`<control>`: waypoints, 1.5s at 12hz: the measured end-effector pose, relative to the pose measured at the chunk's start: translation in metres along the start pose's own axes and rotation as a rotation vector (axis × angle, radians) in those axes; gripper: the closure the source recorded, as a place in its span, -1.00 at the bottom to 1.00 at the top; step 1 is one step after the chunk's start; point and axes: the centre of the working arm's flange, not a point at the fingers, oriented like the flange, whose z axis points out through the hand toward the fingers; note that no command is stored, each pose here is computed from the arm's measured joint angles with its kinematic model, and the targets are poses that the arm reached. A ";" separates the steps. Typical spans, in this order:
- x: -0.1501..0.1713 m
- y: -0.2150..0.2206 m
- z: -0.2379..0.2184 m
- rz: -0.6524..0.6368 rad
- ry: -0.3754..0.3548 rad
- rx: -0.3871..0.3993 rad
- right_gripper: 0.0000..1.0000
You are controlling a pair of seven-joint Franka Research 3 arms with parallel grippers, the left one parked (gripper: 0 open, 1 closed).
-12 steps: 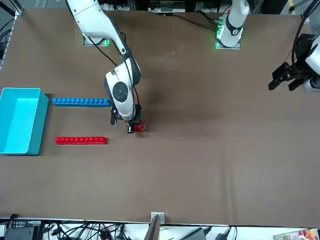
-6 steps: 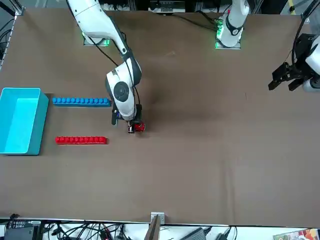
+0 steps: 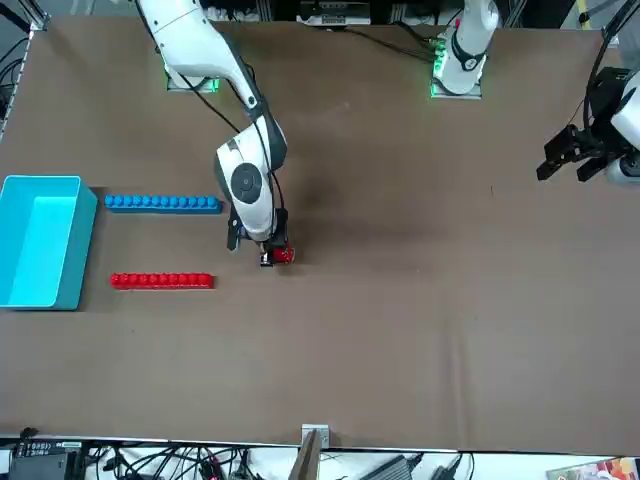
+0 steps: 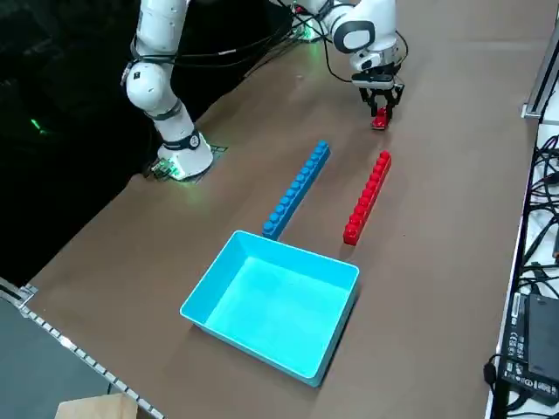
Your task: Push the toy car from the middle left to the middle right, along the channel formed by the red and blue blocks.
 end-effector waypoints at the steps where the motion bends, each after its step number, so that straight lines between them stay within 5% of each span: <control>1: -0.001 0.000 0.001 -0.001 0.000 0.001 0.07; 3: -0.002 0.000 0.006 -0.003 0.002 -0.001 -0.14; 5: -0.005 -0.002 0.020 -0.006 0.002 0.002 -0.58; 6: -0.010 -0.007 0.021 -0.008 -0.002 0.011 -0.98; 13: -0.019 -0.033 -0.031 -0.015 0.015 -0.005 -1.00; 18: -0.013 -0.033 -0.081 -0.220 0.026 -0.039 -1.00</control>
